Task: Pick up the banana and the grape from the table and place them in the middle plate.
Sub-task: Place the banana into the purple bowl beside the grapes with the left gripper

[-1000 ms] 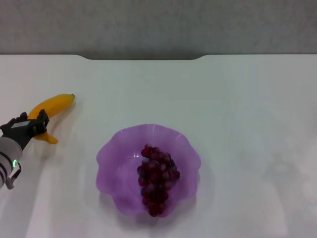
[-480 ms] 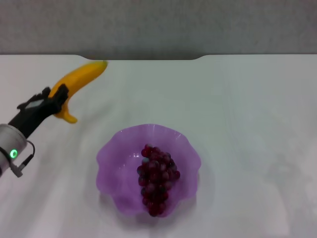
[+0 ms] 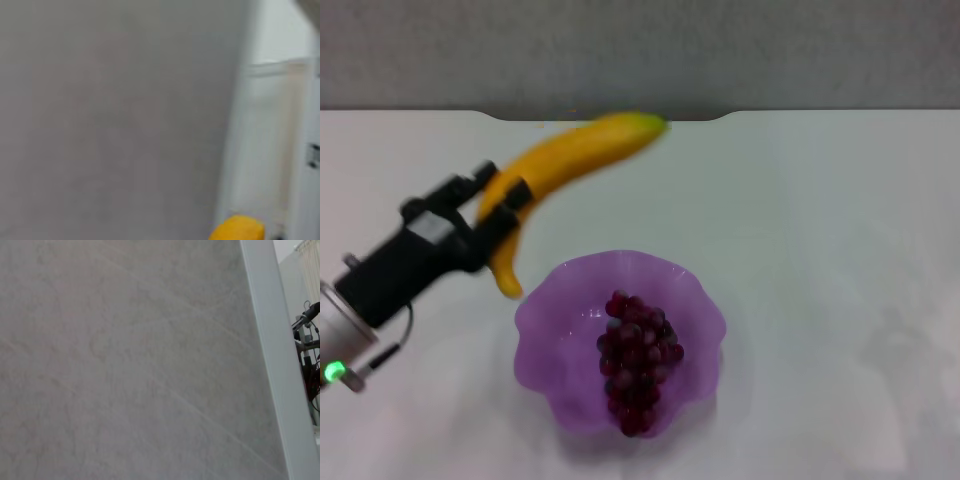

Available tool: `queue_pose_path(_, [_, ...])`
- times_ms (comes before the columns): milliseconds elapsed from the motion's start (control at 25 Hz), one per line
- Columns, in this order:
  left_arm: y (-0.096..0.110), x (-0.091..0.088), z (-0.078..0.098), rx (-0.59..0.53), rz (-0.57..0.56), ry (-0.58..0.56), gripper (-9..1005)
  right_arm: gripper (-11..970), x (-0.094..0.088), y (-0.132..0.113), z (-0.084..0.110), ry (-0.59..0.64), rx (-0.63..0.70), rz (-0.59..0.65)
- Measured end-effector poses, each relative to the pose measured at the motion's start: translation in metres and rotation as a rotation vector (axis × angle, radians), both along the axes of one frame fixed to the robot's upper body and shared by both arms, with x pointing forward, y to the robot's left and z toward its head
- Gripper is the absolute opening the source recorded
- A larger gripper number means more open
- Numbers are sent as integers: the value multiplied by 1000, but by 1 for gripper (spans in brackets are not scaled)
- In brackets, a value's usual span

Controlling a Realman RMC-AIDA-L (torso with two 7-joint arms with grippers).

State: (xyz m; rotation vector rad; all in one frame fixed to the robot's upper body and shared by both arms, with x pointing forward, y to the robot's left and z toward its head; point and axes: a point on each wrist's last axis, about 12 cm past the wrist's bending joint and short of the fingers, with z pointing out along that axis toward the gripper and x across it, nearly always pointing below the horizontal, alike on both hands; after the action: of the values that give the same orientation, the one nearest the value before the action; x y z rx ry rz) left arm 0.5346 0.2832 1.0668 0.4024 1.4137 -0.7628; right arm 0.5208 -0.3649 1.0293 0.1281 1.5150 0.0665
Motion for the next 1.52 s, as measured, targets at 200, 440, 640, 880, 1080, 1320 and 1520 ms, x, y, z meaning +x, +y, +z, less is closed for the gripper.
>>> queue_pose_path(200, [-29,-16,-18,130,-122,-38,487,-1,1,0,1,-5,-1,1])
queue_pose_path(440, [-48,-7,-29,219,-134,4,486,-1,3,2,2,-6,-6,17])
queue_pose_path(640, [-57,1,-34,268,-119,42,485,-1,7,5,4,-10,-10,33])
queue_pose_path(880, [-64,10,-45,335,-61,125,485,-1,7,6,4,-11,-10,34])
queue_pose_path(1080, [-70,16,-50,403,-22,146,484,-1,7,6,4,-11,-9,35])
queue_pose_path(1320, [-71,16,-53,427,-14,156,484,-1,6,6,3,-8,-7,36])
queue_pose_path(1520, [-67,20,-54,427,22,188,483,-1,5,6,2,-5,-4,34])
